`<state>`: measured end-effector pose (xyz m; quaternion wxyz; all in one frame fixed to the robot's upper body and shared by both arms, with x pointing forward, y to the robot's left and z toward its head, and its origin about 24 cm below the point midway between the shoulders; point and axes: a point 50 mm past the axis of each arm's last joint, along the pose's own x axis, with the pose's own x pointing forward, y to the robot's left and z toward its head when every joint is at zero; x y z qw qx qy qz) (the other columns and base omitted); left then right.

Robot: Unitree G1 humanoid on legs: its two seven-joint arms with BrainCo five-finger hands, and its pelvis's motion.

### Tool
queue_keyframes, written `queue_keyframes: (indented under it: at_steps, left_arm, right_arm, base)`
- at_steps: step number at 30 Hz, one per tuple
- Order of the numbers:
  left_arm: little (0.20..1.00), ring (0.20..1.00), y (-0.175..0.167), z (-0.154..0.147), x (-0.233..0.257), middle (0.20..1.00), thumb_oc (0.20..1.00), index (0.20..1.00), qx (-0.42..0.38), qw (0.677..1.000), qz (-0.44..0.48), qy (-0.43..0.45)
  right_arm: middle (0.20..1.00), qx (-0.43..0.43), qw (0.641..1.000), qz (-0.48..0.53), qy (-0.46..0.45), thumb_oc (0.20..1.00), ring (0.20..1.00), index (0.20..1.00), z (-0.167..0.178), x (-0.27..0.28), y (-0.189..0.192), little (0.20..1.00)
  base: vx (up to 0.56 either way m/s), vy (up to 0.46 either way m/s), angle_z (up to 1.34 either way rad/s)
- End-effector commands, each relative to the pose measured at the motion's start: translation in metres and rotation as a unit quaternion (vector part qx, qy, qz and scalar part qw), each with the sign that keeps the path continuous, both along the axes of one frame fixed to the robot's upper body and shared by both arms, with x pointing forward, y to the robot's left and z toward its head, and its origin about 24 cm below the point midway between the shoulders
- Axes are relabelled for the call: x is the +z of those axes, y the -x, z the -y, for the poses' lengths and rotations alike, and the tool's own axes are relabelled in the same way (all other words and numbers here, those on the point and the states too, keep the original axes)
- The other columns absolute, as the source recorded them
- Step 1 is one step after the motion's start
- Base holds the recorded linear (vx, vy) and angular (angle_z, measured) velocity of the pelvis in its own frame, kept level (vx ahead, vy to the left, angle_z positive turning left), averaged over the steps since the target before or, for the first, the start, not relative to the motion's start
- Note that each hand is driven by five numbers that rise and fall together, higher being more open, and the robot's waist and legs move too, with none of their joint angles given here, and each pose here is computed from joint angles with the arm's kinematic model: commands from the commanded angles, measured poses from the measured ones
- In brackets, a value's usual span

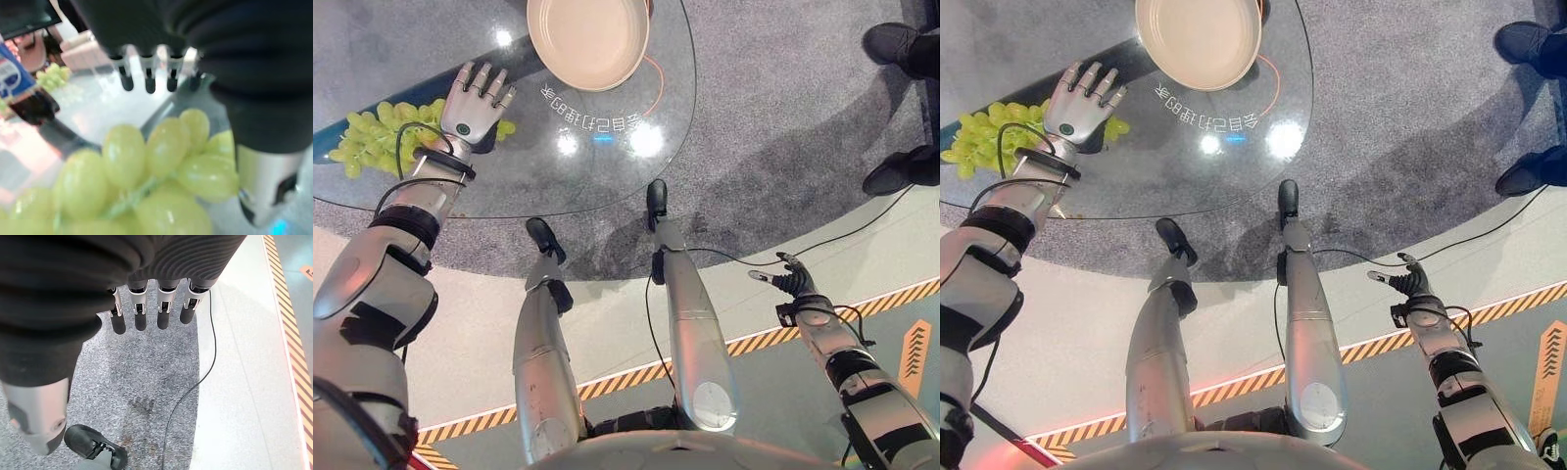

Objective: Pick up fruits into the plate

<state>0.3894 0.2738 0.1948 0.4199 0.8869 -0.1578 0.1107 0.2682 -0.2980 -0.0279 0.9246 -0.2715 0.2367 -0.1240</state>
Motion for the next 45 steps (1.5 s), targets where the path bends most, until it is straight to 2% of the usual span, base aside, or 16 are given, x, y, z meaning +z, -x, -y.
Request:
queue_keyframes:
  at_steps: [1,3,4,5,6,7,8,13,21,28,29,30,37,45]
  left_arm:
    - [1.0,1.0,0.005,-0.025,0.0,1.0,1.0,1.0,0.071,0.995,-0.051,0.04]
    - [1.0,1.0,0.006,-0.034,-0.008,1.0,1.0,1.0,0.12,0.988,-0.074,0.06]
    - [0.774,0.774,0.009,-0.04,-0.014,0.774,0.774,0.774,0.147,0.982,-0.088,0.081]
    - [0.652,0.652,0.009,-0.044,-0.017,0.652,0.652,0.652,0.171,0.977,-0.097,0.089]
    - [0.718,0.718,0.009,-0.045,-0.018,0.718,0.718,0.718,0.177,0.975,-0.102,0.092]
    - [0.953,0.953,0.011,-0.048,-0.021,0.953,0.953,0.953,0.194,0.97,-0.108,0.101]
    - [1.0,1.0,0.012,-0.05,-0.022,1.0,1.0,1.0,0.202,0.968,-0.11,0.104]
    - [1.0,1.0,0.013,-0.051,-0.021,1.0,1.0,1.0,0.199,0.969,-0.078,0.122]
    - [1.0,1.0,0.018,-0.055,0.003,1.0,1.0,1.0,0.149,0.977,0.057,0.142]
    - [1.0,1.0,0.018,-0.058,-0.012,1.0,1.0,1.0,0.169,0.974,0.006,0.148]
    - [0.42,0.42,0.019,-0.059,-0.017,0.42,0.42,0.42,0.183,0.971,-0.01,0.152]
    - [0.2,0.2,0.019,-0.06,-0.019,0.2,0.2,0.2,0.195,0.968,-0.022,0.159]
    - [0.2,0.2,0.027,-0.074,-0.041,0.2,0.2,0.2,0.292,0.936,-0.089,0.175]
    - [0.2,0.2,0.032,-0.08,-0.049,0.2,0.2,0.2,0.317,0.92,-0.099,0.207]
  right_arm:
    - [1.0,-0.012,0.999,-0.021,0.034,1.0,1.0,1.0,0.018,-0.006,0.023,1.0]
    - [1.0,-0.017,0.999,-0.015,0.037,1.0,1.0,1.0,0.02,-0.002,0.021,1.0]
    - [1.0,-0.019,0.999,-0.011,0.038,1.0,1.0,1.0,0.022,0.001,0.02,1.0]
    - [1.0,-0.02,0.999,-0.008,0.039,1.0,1.0,1.0,0.024,0.003,0.019,1.0]
    - [1.0,-0.02,0.999,-0.007,0.038,1.0,1.0,1.0,0.025,0.004,0.019,1.0]
    - [1.0,-0.022,0.999,-0.004,0.038,1.0,1.0,1.0,0.027,0.006,0.018,1.0]
    - [1.0,-0.024,0.999,-0.003,0.039,1.0,1.0,1.0,0.028,0.008,0.017,1.0]
    - [1.0,-0.027,0.999,-0.005,0.037,1.0,1.0,1.0,0.029,0.007,0.02,1.0]
    - [1.0,-0.026,0.999,-0.016,0.024,1.0,1.0,1.0,0.021,-0.004,0.025,1.0]
    - [1.0,-0.033,0.999,-0.014,0.022,1.0,1.0,1.0,0.018,-0.007,0.025,1.0]
    - [1.0,-0.034,0.999,-0.01,0.023,1.0,1.0,1.0,0.018,-0.006,0.023,1.0]
    - [1.0,-0.035,0.999,-0.008,0.024,1.0,1.0,1.0,0.019,-0.005,0.023,1.0]
    - [1.0,-0.04,0.999,-0.006,0.022,1.0,1.0,1.0,0.024,0.0,0.02,1.0]
    - [1.0,-0.037,0.999,0.001,0.02,1.0,1.0,1.0,0.023,0.004,0.016,1.0]
  base:
    - [0.0,0.0,0.0]
    - [0.0,0.0,0.0]
    - [0.0,0.0,0.0]
    - [0.0,0.0,0.0]
    - [0.0,0.0,0.0]
    - [0.0,0.0,0.0]
    - [0.0,0.0,0.0]
    - [0.0,-0.007,0.0]
    - [-0.03,-0.049,-0.02]
    - [-0.02,-0.019,0.02]
    - [0.0,0.0,0.0]
    - [0.0,0.0,0.0]
    - [0.02,0.002,0.0]
    - [0.0,-0.008,0.0]
